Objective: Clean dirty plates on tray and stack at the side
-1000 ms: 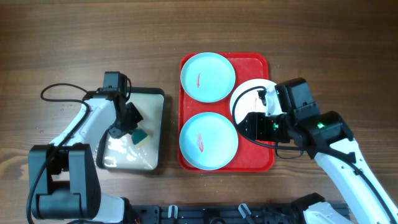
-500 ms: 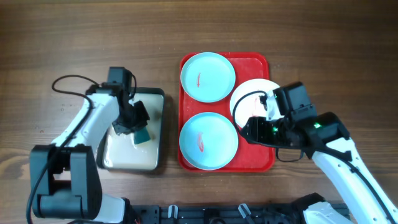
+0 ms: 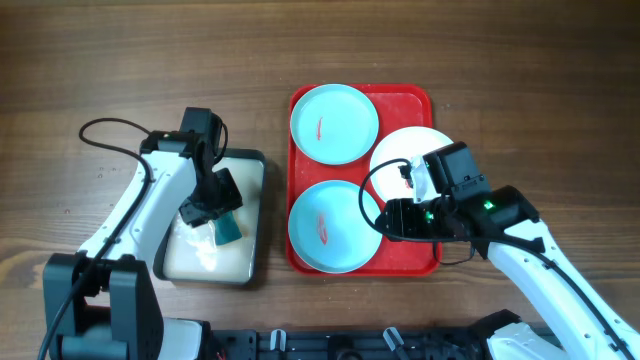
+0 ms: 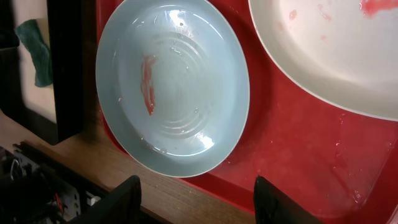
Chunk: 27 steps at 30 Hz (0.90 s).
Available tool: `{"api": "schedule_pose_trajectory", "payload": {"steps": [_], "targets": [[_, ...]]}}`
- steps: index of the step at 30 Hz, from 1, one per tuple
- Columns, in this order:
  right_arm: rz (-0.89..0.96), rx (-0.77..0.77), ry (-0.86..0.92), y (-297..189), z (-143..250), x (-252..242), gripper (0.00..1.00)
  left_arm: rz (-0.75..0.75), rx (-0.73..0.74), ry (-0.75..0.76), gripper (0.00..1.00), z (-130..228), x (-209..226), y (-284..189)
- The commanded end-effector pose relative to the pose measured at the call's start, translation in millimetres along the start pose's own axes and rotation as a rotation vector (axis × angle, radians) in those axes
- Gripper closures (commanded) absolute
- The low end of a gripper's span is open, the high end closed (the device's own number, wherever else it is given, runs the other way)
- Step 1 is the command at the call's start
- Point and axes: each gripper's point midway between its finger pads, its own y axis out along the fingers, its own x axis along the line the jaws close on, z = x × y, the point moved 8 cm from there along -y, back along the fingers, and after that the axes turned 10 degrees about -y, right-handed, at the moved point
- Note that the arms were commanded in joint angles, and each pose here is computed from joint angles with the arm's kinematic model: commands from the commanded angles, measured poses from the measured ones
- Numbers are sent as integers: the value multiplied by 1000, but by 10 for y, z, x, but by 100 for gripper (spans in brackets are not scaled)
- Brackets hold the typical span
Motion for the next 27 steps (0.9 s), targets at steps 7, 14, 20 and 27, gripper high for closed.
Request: {"api": "schedule_pose_trajectory", "payload": {"steps": [7,14,20,27], "targets": [[53,118,45,312,22,-158,46,40,21,-6,96,162,83,513],[100,183,29,714,-51,-313,54,184,-28,87,96,121,-126,-433],[172,150,74,1090,-177,-455,91,353,-44,223,96,431,-426,-647],[250,103,159,1109,-228,-529,96,431,-32,283,96,822,-1036,-123]]}}
